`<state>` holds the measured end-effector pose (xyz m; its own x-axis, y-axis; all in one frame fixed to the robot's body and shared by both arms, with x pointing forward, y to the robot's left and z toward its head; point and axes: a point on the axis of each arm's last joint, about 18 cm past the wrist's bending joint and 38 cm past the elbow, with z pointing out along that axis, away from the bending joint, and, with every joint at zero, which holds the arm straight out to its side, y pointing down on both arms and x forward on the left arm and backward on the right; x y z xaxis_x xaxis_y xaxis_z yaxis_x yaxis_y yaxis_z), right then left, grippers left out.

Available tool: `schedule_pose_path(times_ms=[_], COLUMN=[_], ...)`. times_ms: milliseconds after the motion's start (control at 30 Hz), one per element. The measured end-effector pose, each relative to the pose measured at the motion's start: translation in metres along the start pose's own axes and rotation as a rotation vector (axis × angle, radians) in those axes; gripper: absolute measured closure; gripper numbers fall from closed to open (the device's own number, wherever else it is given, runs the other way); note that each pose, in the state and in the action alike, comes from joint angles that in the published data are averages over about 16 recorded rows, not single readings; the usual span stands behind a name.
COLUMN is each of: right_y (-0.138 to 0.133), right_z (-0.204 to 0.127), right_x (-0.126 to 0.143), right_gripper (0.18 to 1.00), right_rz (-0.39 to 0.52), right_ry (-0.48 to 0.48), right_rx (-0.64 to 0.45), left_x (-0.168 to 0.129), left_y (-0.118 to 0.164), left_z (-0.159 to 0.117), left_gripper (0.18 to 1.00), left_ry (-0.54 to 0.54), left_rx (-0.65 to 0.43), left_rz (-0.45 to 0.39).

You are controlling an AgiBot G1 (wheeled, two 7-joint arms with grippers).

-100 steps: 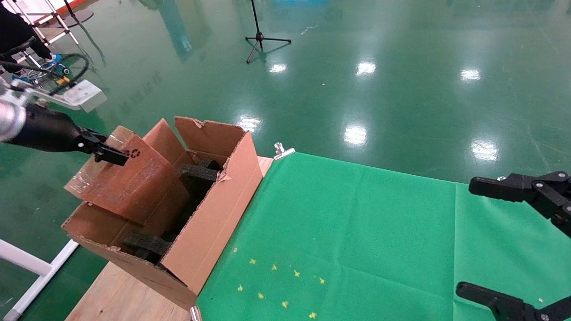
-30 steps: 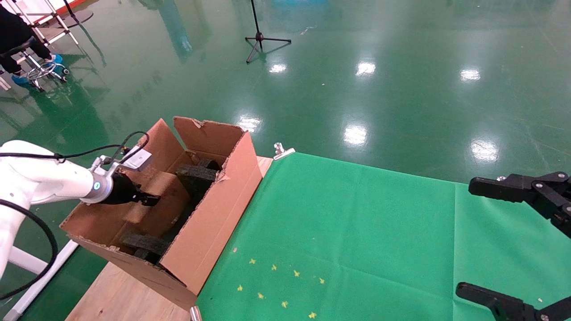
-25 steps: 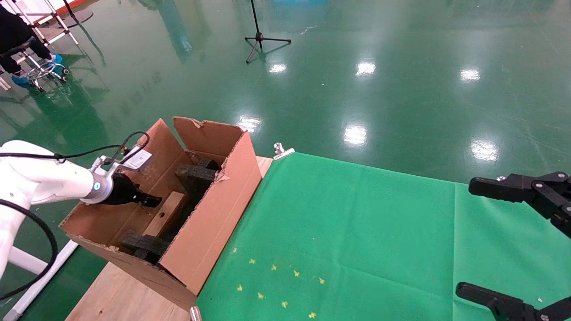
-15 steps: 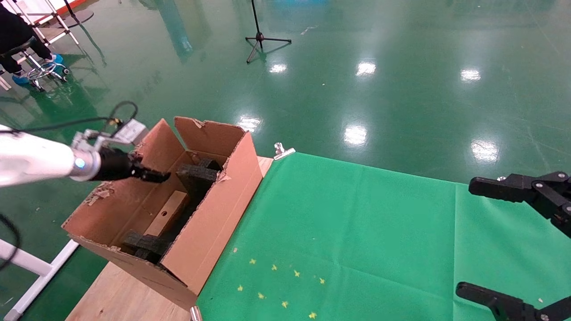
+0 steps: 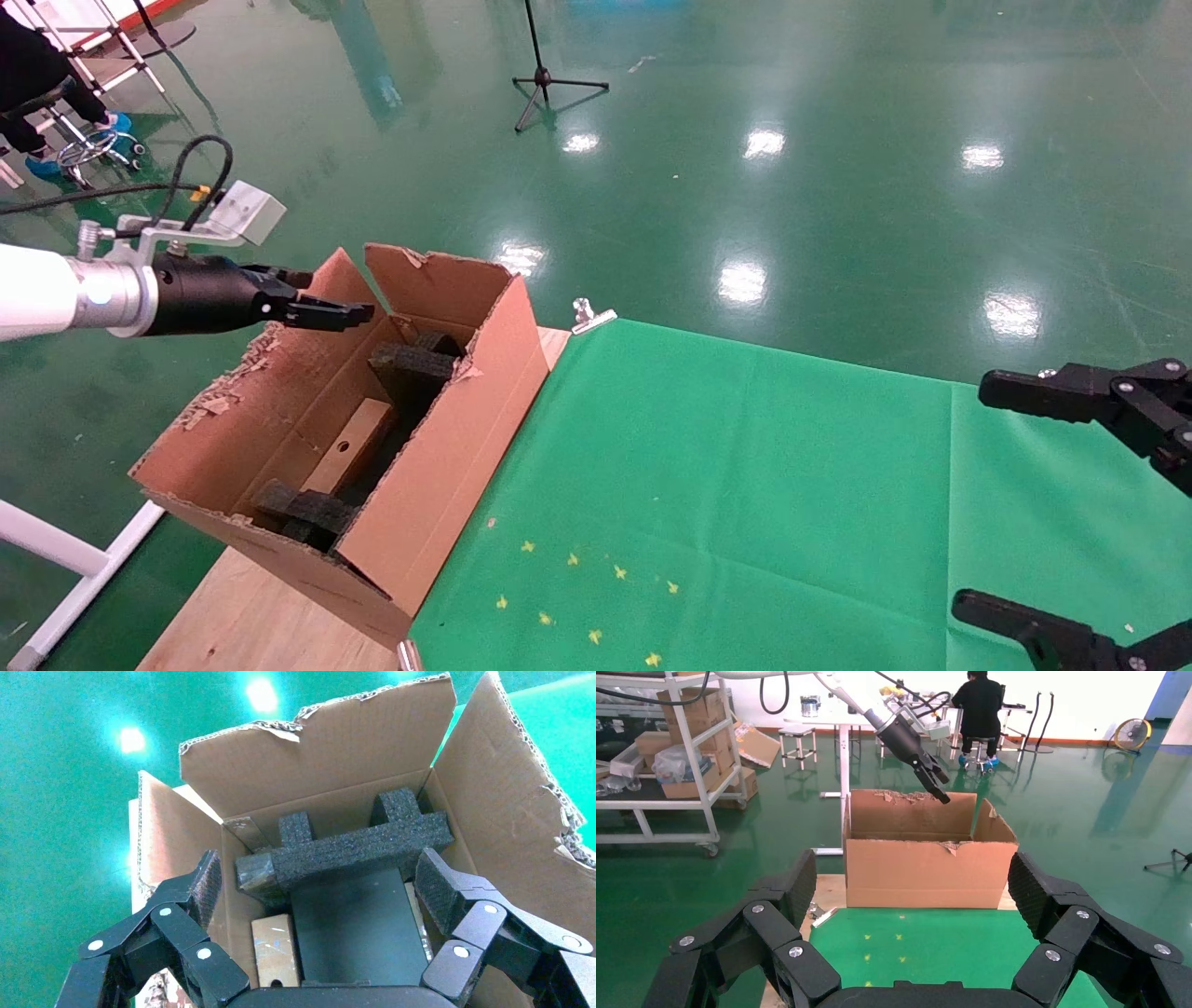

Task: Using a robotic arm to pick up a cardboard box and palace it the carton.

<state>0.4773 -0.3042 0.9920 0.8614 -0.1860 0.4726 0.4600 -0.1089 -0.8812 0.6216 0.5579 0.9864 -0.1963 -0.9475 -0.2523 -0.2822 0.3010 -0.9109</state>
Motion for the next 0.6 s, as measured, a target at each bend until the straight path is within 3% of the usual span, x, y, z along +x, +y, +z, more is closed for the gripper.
schedule_pose_path(times_ms=[267, 600], right_y=[0.000, 0.000], right_z=[0.000, 0.000], right_x=[0.000, 0.000], right_gripper=[0.178, 0.178], right_rz=[0.000, 0.000], right_ry=[0.000, 0.000], right_rx=[0.000, 0.000], left_x=[0.024, 0.084], left_y=[-0.008, -0.025], left_z=[0.006, 0.014], left_gripper=[0.185, 0.183], left_ry=[0.089, 0.305], left_rx=[0.047, 0.163], left_rz=[0.018, 0.066])
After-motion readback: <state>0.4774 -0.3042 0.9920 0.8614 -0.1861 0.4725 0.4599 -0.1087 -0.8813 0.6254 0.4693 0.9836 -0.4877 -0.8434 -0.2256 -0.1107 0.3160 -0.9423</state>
